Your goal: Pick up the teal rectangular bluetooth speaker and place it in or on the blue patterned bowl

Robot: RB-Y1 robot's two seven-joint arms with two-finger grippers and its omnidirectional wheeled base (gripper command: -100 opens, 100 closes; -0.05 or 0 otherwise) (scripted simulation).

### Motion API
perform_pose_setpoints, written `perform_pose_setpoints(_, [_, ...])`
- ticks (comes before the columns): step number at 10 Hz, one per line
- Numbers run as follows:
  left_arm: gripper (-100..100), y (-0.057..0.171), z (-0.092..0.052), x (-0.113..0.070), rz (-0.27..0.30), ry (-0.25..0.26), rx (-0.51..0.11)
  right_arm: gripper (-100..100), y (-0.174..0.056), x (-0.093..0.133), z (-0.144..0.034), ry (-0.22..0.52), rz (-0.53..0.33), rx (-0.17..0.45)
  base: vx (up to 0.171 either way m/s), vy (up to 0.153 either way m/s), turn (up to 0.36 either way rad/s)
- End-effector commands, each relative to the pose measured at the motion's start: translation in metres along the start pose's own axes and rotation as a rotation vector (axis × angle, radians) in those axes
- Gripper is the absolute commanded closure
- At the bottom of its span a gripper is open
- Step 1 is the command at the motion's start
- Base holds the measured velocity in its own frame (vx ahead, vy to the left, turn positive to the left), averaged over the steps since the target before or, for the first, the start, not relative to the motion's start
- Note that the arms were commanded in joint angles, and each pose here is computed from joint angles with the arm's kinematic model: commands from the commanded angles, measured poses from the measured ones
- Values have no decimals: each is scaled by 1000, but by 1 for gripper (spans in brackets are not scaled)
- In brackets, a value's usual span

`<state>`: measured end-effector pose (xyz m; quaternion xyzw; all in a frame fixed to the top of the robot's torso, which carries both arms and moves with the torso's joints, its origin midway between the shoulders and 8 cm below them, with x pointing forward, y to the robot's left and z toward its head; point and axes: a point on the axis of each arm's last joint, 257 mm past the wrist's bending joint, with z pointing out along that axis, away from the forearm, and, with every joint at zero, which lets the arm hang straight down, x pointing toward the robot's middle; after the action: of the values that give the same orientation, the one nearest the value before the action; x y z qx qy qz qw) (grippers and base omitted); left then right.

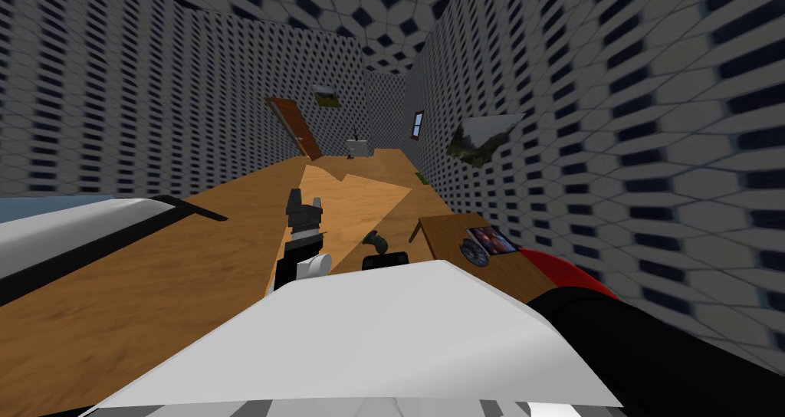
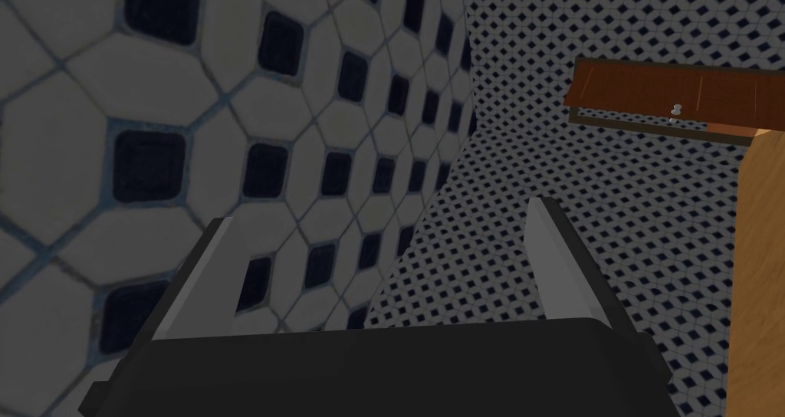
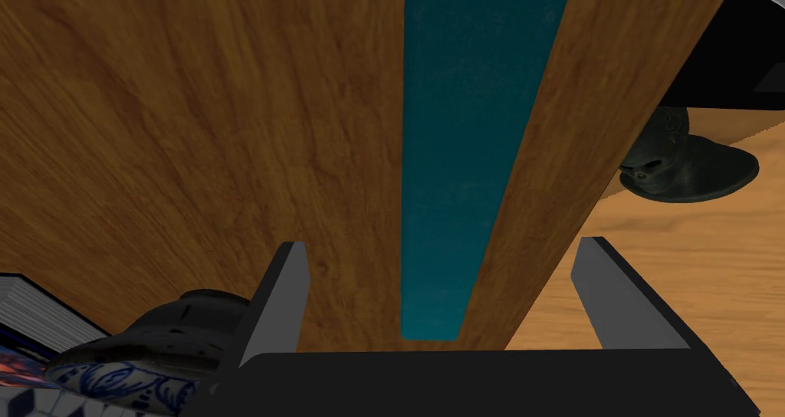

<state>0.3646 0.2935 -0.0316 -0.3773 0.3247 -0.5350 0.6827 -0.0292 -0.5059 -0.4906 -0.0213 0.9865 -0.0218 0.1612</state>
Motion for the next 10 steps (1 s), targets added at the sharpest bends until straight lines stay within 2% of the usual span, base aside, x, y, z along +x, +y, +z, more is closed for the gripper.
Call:
perform_pose_setpoints(1, [0,0,0,0,0,0,0,-100,11,13,-2,26,0,2,1,-35,58])
perform_pose_setpoints(3, [0,0,0,0,0,0,0,-100,11,12,-2,22,25,4,-1,-30,27])
perform_pose_setpoints(4, [0,0,0,0,0,0,0,-100,23,26,-4,54,19,5,6,-38,57])
perform_pose_setpoints(7, [0,0,0,0,0,0,0,-100,22,25,-4,51,36,6,-1,-20,18])
perform_pose_setpoints(8, [0,0,0,0,0,0,0,100,22,25,-4,51,36,7,0,0,0])
perform_pose_setpoints(10, [0,0,0,0,0,0,0,100,23,25,-4,51,37,5,0,0,0])
